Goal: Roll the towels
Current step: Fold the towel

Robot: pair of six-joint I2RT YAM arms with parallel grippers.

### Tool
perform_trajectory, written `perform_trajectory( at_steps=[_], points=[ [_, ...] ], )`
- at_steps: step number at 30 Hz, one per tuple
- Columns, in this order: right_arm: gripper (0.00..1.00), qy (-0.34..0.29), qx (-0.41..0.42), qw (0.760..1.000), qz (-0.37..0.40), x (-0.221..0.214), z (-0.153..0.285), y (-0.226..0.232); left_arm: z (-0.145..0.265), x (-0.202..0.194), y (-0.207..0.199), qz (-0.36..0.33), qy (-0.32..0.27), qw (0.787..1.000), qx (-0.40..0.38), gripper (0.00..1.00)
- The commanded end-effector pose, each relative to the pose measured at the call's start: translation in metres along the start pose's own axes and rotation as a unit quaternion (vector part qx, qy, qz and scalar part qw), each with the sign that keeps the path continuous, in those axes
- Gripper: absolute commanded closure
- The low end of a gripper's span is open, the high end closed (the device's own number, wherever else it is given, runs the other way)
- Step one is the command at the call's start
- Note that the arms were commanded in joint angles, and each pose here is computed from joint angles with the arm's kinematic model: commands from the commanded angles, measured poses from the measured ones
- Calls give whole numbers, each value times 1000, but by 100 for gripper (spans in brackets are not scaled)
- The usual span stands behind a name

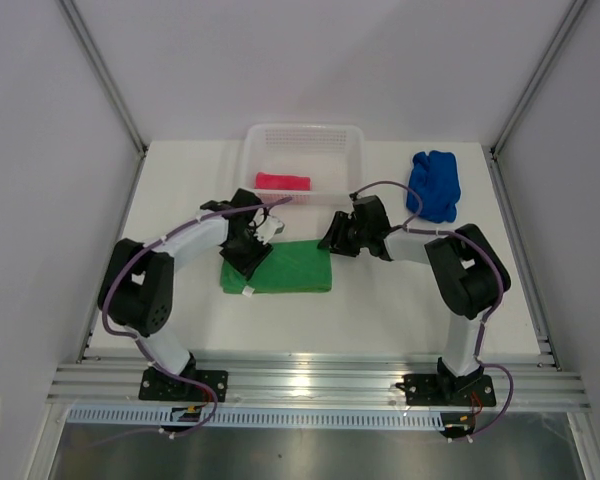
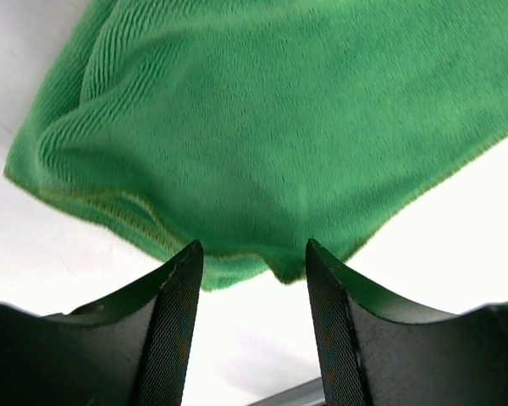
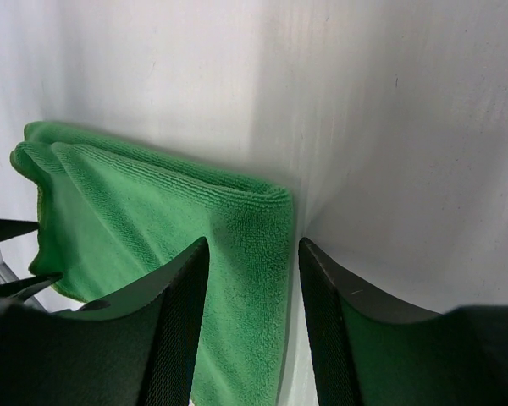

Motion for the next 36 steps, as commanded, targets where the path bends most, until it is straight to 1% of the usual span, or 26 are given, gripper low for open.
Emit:
perform_trajectory(
  at_steps=[1, 5, 8, 11, 12, 18, 24, 26, 31, 36],
  points=[
    [50, 5, -9, 1000, -1, -1, -7, 4, 20, -7, -1, -3, -7, 1000, 6, 44],
    [50, 4, -16, 1000, 2, -3, -8, 6, 23, -9, 6, 14, -18, 1000, 15, 43],
    [50, 7, -21, 1000, 0, -4, -8, 5, 29, -7, 15, 55, -42, 998, 5, 43],
    [50, 5, -27, 1000, -3, -5, -9, 5, 35, -7, 24, 116, -83, 990, -17, 43],
    [50, 4, -27, 1000, -3, -4, -8, 5, 34, -10, 28, 151, -90, 984, -24, 42],
    [51, 6, -31, 999, 0, -8, -12, 9, 29, -10, 17, 191, -127, 971, -71, 40],
    [51, 11, -35, 999, 7, -11, -11, 9, 22, -11, 27, 229, -117, 964, -67, 39],
    [51, 10, -40, 999, 9, -11, -10, 8, 20, -13, 28, 231, -116, 964, -57, 39],
    [51, 11, -42, 999, 11, -12, -11, 7, 1, -25, 34, 233, -79, 969, -30, 39],
    [51, 15, -42, 999, 9, -14, -13, 7, -7, -31, 34, 240, -66, 968, -41, 41]
  ],
)
Point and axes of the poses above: each gripper's point midway between its finger pads, its own z axis back along the fingers, its own y axis along the line the jaws close on, x = y × z, the point moved 9 cm from there along z, back along the fingers
